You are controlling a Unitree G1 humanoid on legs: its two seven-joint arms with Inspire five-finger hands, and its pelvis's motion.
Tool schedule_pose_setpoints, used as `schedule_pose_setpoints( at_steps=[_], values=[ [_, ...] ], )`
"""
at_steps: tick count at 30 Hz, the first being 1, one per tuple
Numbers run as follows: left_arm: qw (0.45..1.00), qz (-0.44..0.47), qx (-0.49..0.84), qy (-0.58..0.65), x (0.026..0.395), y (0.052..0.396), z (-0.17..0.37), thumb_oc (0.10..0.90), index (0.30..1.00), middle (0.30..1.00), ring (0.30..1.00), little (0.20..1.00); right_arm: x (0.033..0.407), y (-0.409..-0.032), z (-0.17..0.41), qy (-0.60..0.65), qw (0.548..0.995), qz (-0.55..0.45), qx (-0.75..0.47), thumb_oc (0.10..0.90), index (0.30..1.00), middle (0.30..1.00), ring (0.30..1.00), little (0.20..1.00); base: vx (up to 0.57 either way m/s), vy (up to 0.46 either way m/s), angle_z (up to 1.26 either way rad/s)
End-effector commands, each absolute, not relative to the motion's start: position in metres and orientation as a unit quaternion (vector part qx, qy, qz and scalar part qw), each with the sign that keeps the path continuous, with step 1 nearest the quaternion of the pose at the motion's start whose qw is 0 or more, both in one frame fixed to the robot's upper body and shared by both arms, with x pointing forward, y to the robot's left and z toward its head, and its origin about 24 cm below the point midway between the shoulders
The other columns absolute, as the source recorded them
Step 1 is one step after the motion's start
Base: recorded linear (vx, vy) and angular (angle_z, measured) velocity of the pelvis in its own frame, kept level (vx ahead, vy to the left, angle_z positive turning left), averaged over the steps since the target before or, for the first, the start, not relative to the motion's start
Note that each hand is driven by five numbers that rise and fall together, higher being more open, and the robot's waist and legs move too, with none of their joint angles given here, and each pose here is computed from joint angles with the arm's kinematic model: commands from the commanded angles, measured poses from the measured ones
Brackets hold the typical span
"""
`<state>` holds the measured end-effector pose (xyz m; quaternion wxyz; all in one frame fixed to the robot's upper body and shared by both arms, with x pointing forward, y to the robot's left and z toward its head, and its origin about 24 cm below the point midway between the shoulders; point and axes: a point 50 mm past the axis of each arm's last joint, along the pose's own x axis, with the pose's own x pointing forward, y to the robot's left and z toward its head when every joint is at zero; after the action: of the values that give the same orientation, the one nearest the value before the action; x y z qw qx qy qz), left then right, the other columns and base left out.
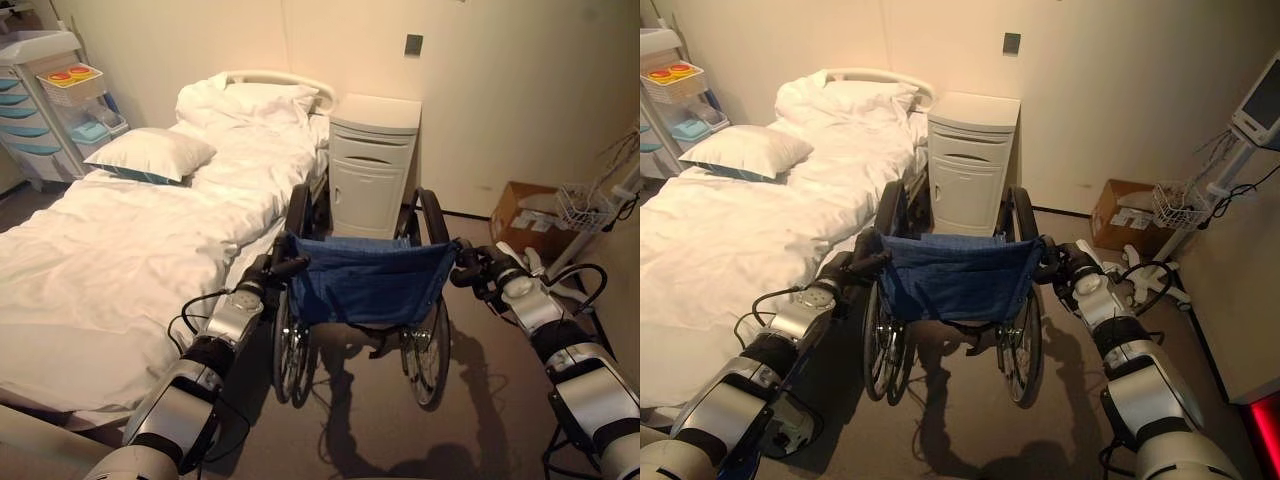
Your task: Push the wheelchair next to the bed
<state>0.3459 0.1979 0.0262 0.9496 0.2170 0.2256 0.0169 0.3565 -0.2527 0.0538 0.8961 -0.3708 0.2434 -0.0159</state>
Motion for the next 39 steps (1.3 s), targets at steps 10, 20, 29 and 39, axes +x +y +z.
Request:
schedule_pose_setpoints(
  at_steps=[10,20,29,39],
  values=[
    [0.934,-0.011,0.247,0.258,0.325,0.183,0.002,0.800,0.900,0.900,0.900,0.900,0.349,-0.223,0.047,0.230,0.885,0.051,-0.402,0.800,0.900,0.900,0.900,0.900,0.00,0.000,0.00],
    [0.955,-0.014,0.016,0.297,0.319,0.187,0.006,0.800,0.900,0.900,0.900,0.900,0.344,-0.224,0.059,0.247,0.934,0.061,-0.249,0.800,0.900,0.900,0.900,0.900,0.00,0.000,0.00],
    [0.959,-0.023,-0.137,0.248,0.329,0.233,0.041,0.800,0.900,0.900,0.900,0.900,0.345,-0.246,0.074,0.258,0.964,0.068,-0.013,0.800,0.900,0.900,0.900,0.900,0.00,0.000,0.00],
    [0.970,-0.029,-0.160,0.182,0.327,0.267,0.069,0.800,0.900,0.900,0.900,0.900,0.337,-0.280,0.088,0.222,0.966,0.036,0.125,0.800,0.900,0.900,0.900,0.900,0.00,0.000,0.00]
  ],
)
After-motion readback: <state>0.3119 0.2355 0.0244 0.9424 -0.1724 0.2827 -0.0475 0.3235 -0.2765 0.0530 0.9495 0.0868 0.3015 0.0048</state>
